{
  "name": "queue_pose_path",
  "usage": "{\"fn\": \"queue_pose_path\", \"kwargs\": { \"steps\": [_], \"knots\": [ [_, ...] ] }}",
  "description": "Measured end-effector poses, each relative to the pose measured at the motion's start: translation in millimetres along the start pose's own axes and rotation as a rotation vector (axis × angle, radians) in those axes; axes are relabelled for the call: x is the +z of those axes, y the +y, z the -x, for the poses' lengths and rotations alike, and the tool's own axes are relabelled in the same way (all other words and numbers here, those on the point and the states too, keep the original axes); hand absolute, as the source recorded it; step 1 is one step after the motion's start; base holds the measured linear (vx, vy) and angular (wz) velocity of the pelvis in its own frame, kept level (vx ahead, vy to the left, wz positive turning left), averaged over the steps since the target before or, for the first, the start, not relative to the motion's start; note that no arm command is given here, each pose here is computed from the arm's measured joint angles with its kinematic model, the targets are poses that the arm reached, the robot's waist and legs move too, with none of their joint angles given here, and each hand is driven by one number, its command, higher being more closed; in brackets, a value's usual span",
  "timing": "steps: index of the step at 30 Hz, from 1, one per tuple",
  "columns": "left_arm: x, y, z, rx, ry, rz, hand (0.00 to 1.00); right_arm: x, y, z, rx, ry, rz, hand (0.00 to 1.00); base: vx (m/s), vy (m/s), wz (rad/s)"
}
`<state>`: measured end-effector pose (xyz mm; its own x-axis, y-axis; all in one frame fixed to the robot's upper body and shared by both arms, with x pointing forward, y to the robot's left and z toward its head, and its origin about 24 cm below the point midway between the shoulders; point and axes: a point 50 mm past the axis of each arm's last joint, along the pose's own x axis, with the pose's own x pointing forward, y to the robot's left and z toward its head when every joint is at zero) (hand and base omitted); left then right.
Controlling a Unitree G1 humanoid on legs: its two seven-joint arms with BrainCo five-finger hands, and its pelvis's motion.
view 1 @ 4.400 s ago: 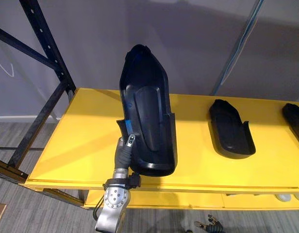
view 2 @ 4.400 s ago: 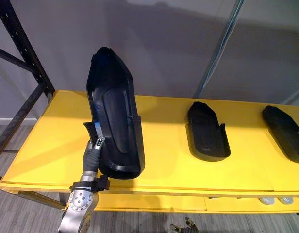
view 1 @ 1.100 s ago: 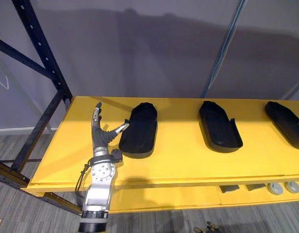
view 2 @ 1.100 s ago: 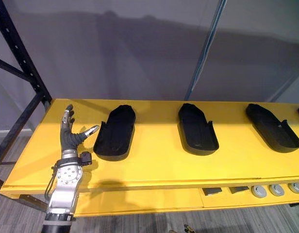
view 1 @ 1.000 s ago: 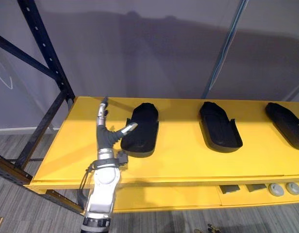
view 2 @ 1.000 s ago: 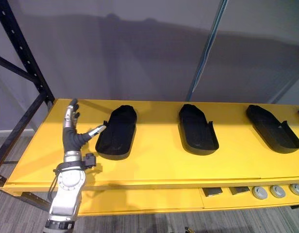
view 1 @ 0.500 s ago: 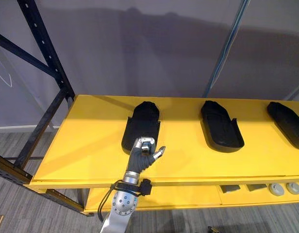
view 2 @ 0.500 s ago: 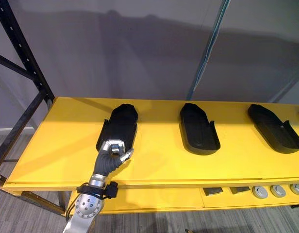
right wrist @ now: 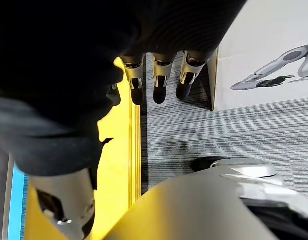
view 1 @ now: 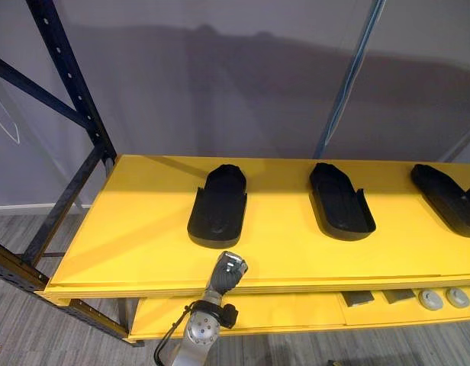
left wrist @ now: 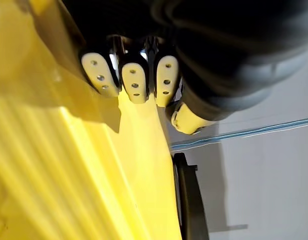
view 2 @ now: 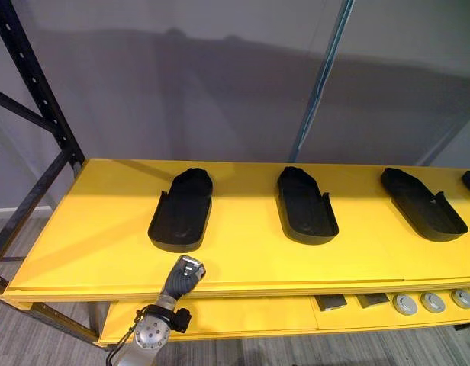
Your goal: Walk over and take plastic housings, then place them on the shelf
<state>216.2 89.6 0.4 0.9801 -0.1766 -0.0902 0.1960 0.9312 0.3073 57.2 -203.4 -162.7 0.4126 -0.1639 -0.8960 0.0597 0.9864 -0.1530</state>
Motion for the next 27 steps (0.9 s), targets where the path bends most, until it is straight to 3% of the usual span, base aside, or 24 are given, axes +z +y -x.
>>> {"fn": "queue_pose_path", "kwargs": {
  "steps": [27],
  "knots": [
    [3,32,-36,0.152,0.008,-0.074,1.0,9,1,-3,0.003,-0.017,0.003,0.0,-0.02,0.001,-0.03]
  ]
}}
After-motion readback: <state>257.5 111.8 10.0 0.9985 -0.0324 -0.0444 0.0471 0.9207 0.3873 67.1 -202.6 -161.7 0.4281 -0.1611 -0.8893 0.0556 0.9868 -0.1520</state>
